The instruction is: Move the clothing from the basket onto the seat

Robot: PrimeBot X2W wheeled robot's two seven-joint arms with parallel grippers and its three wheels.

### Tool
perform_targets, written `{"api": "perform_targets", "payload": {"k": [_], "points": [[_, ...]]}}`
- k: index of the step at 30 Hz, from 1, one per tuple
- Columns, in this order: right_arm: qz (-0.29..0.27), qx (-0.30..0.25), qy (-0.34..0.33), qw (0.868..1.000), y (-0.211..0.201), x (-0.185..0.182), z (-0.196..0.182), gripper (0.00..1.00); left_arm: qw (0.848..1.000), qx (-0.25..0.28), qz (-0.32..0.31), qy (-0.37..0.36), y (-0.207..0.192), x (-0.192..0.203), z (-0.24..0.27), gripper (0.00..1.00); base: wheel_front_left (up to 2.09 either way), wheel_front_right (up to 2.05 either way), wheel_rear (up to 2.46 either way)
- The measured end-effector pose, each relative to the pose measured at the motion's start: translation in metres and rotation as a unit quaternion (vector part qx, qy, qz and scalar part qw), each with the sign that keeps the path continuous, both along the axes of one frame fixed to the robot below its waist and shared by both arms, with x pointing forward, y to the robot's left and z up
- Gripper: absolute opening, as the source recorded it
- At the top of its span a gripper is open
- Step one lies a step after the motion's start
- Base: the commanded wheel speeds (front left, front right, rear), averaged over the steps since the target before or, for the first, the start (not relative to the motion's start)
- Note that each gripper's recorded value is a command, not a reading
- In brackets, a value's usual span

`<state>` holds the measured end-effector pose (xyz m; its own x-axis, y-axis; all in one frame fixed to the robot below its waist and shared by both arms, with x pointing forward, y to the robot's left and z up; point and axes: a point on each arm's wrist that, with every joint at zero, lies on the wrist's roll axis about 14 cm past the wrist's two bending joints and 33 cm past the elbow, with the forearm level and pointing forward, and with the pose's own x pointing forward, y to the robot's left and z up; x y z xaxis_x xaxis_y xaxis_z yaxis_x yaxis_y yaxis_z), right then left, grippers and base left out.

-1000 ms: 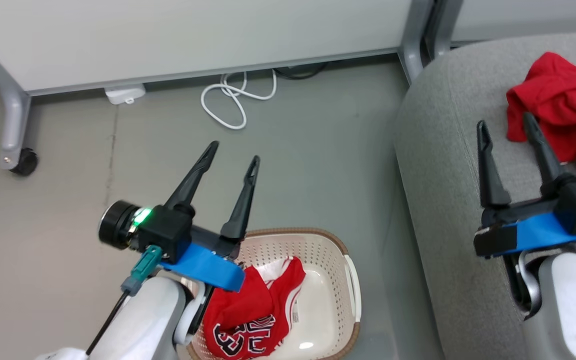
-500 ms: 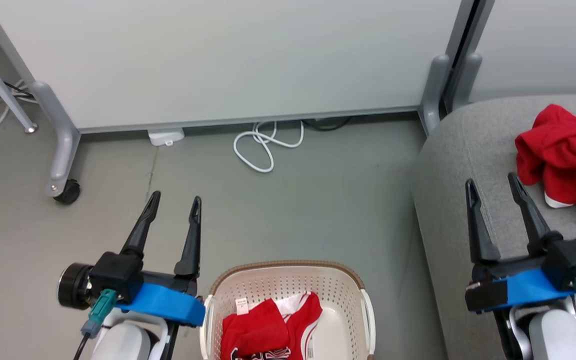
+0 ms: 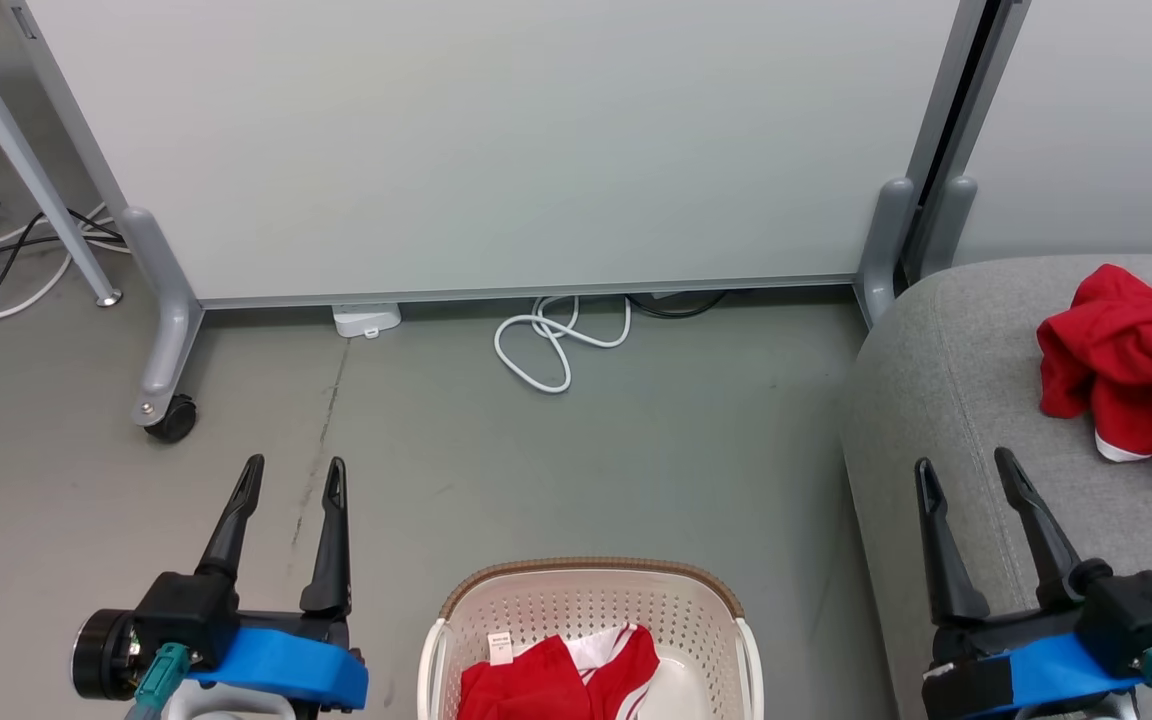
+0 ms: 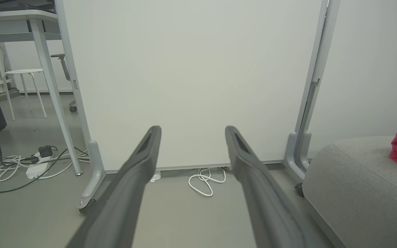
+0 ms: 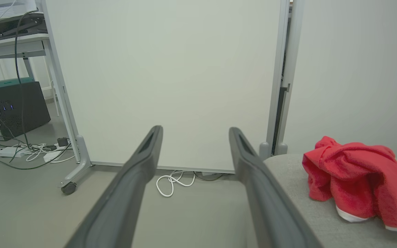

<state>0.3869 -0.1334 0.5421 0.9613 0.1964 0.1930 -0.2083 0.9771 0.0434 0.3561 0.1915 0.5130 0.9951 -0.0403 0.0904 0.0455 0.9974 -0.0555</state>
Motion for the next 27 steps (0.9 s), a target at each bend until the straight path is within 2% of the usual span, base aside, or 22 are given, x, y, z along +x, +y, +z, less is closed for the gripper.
{"api": "perform_targets", "payload": {"k": [27], "points": [[0.004,0.005,0.017,1.0,0.0018,-0.0079,-0.0106,1.0,1.0,-0.003,0.008,0.005,0.0041,-0.0062,-0.006,1.0,0.0,0.0,0.0]]}}
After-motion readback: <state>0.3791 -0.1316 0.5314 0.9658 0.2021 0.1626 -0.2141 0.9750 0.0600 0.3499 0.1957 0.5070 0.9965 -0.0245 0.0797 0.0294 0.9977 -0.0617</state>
